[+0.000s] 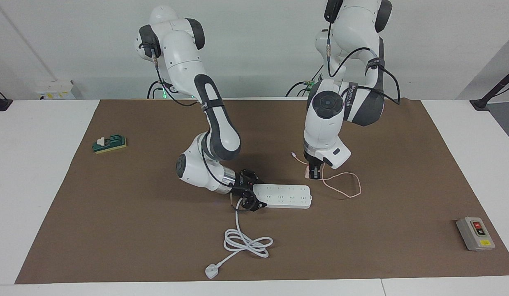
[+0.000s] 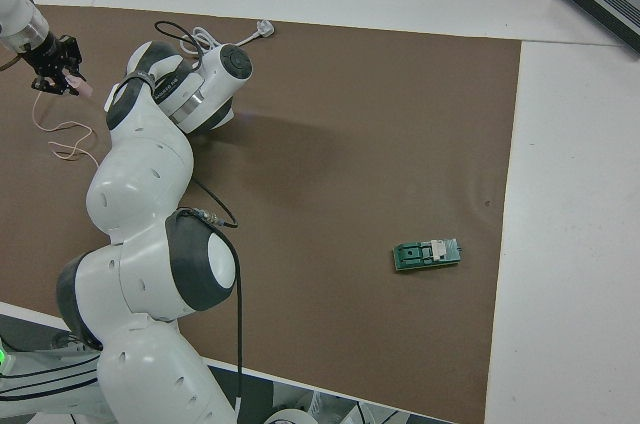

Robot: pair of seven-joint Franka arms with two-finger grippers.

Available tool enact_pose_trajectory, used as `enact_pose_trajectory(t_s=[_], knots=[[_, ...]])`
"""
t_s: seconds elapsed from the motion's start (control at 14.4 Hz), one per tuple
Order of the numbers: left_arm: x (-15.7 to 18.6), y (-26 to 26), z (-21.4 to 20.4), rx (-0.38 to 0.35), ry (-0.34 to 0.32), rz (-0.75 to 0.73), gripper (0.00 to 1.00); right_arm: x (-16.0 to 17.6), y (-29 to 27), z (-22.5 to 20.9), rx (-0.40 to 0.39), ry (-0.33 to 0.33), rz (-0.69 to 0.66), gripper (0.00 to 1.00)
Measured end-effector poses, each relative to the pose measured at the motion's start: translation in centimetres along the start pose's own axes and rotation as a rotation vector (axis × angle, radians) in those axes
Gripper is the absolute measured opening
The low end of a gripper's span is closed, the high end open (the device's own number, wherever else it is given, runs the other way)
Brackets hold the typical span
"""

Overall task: Unplug charger and place it aside
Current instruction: 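Pull the pink plug out with the left gripper while the right gripper holds the strip, then carry the plug toward the left arm while the right gripper withdraws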

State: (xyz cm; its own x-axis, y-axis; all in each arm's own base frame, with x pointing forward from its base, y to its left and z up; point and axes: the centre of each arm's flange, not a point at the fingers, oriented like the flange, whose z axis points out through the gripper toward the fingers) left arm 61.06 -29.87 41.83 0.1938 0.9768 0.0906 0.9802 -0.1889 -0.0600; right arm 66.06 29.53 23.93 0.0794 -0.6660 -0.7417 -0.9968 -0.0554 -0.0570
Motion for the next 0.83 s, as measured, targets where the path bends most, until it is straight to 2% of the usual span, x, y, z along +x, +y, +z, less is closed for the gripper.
enact_pose_trajectory(t_s=[0.14, 0.21, 0.42, 0.62, 0.83], knots=[[0.0, 0.1, 0.4, 0.006, 0.001, 0.025, 0.32, 0.0, 0.0, 0.0, 0.0, 0.0, 0.0, 0.95], [0.2, 0.1, 0.2, 0.003, 0.001, 0.068, 0.32, 0.1, 0.0, 0.1, 0.0, 0.002, -0.006, 0.99], [1.7, -0.3, -1.6, 0.011, 0.007, 0.253, 0.32, 0.4, 0.1, 0.4, -0.001, 0.006, -0.022, 1.0], [5.3, -1.1, -4.4, 0.032, 0.007, 0.465, 0.32, -0.1, -0.1, 0.2, 0.0, 0.002, -0.035, 1.0], [9.1, -1.8, -6.4, 0.047, 0.01, 0.675, 0.32, -2.7, -0.5, -1.6, 0.007, 0.021, -0.108, 1.0]])
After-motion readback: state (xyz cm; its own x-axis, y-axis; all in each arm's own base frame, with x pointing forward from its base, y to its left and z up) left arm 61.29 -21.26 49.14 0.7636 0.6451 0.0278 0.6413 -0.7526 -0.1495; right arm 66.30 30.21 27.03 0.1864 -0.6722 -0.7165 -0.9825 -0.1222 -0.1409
